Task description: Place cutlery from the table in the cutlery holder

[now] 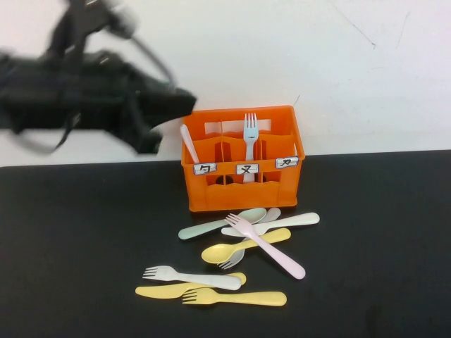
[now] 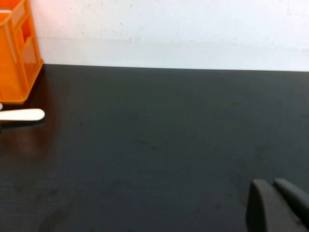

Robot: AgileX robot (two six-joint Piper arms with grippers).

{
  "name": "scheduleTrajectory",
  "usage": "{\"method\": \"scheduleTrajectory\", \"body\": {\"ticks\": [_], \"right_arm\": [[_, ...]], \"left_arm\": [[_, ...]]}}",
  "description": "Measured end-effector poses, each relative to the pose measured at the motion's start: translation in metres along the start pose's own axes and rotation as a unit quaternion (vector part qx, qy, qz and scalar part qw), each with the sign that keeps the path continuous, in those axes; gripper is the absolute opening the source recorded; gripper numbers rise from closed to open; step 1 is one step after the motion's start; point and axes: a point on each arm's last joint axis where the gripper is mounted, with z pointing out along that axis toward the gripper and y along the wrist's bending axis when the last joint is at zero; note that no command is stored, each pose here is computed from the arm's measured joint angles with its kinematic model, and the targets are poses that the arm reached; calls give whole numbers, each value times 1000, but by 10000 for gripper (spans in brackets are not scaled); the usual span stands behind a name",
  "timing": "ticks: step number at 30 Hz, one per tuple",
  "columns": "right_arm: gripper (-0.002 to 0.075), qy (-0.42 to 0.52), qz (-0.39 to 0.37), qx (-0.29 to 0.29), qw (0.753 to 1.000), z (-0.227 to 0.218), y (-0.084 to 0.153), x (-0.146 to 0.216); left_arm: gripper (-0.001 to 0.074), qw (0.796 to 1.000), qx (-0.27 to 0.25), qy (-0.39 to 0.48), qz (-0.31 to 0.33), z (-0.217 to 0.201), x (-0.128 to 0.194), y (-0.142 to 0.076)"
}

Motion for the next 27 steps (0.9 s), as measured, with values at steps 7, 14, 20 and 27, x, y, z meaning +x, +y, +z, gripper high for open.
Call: {"method": "scheduleTrajectory", "body": {"ticks": [7,14,20,27], "right_arm": [[-3,0,0,0,1000,0,0,0],[-3,0,0,0,1000,0,0,0],[-3,0,0,0,1000,0,0,0],[-3,0,0,0,1000,0,0,0]], "left_arm": [[0,993,-91,-67,-29,-63,34,-61],[0,952,-211,-194,-108,-124,72,-106],[0,896,-275,-305,-169,-154,120,-129],[0,874,-305,-333,-182,-154,162,-134]]}}
